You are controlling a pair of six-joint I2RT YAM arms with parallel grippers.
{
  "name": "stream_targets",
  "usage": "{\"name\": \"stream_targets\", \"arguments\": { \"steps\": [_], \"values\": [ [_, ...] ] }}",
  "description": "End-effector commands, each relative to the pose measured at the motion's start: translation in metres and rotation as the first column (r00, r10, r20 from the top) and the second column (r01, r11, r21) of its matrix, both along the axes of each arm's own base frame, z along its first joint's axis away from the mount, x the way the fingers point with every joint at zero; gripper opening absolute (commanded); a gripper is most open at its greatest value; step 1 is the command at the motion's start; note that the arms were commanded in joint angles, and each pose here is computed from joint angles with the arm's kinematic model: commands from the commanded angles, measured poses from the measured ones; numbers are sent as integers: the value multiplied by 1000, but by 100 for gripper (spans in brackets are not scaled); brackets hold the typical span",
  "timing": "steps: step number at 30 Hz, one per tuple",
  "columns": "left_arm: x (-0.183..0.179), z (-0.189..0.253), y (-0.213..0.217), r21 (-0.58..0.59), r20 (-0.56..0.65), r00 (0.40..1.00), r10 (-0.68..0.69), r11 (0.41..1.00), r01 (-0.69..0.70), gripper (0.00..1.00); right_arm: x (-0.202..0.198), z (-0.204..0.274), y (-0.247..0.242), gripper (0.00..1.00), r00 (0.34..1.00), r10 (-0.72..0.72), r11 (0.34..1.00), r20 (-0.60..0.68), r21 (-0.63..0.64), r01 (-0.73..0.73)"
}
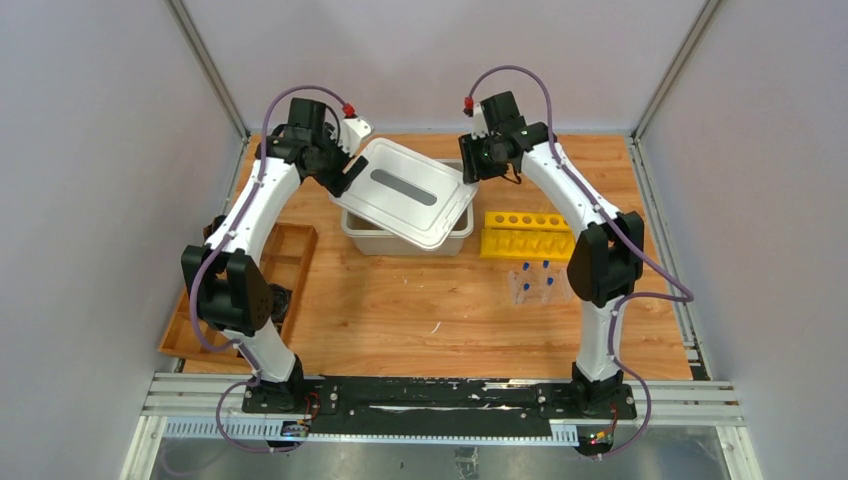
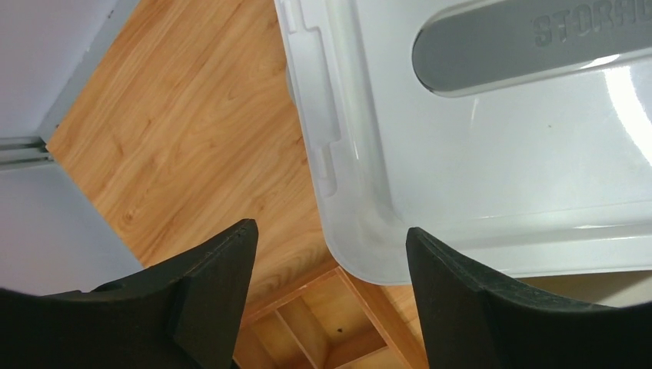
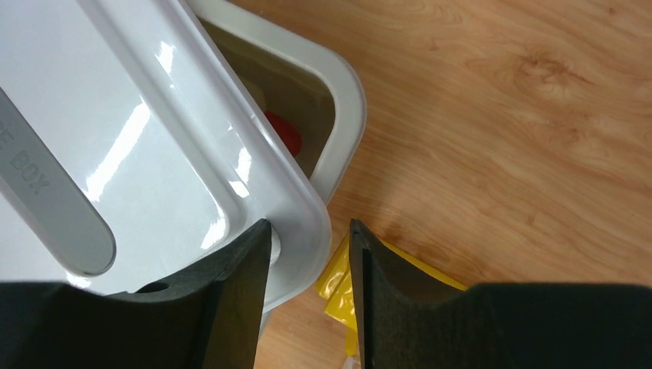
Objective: Organize the chemistry lab equipment
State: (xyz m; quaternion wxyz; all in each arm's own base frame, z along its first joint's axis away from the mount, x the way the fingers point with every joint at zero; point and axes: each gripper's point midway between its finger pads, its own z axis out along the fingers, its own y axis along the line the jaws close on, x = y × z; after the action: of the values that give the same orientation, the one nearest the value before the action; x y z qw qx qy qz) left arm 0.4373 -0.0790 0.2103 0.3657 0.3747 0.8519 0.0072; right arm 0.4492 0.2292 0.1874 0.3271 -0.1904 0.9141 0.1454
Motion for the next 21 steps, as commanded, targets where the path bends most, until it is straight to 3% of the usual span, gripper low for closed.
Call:
{"name": "stream_targets", "arguments": {
  "steps": [1, 8, 14, 21],
  "values": [
    [-9, 0, 3, 3, -9, 1000, -12, 1000, 12, 76, 14, 13, -8, 49, 1000, 15, 1000, 17, 8, -15],
    [-23, -2, -4, -49, -35, 999, -19, 999, 17, 70, 21, 45, -13, 62, 994, -87, 995, 69, 51, 84],
    [-32, 3, -9, -97, -39, 999, -9, 995, 5, 68, -13, 63, -19, 56, 974, -228, 960, -14, 163, 227],
    [-34, 5, -10, -123, -46, 999, 21, 992, -27, 68, -63, 39, -9, 52, 947, -305, 919, -104, 228, 322]
  ]
}}
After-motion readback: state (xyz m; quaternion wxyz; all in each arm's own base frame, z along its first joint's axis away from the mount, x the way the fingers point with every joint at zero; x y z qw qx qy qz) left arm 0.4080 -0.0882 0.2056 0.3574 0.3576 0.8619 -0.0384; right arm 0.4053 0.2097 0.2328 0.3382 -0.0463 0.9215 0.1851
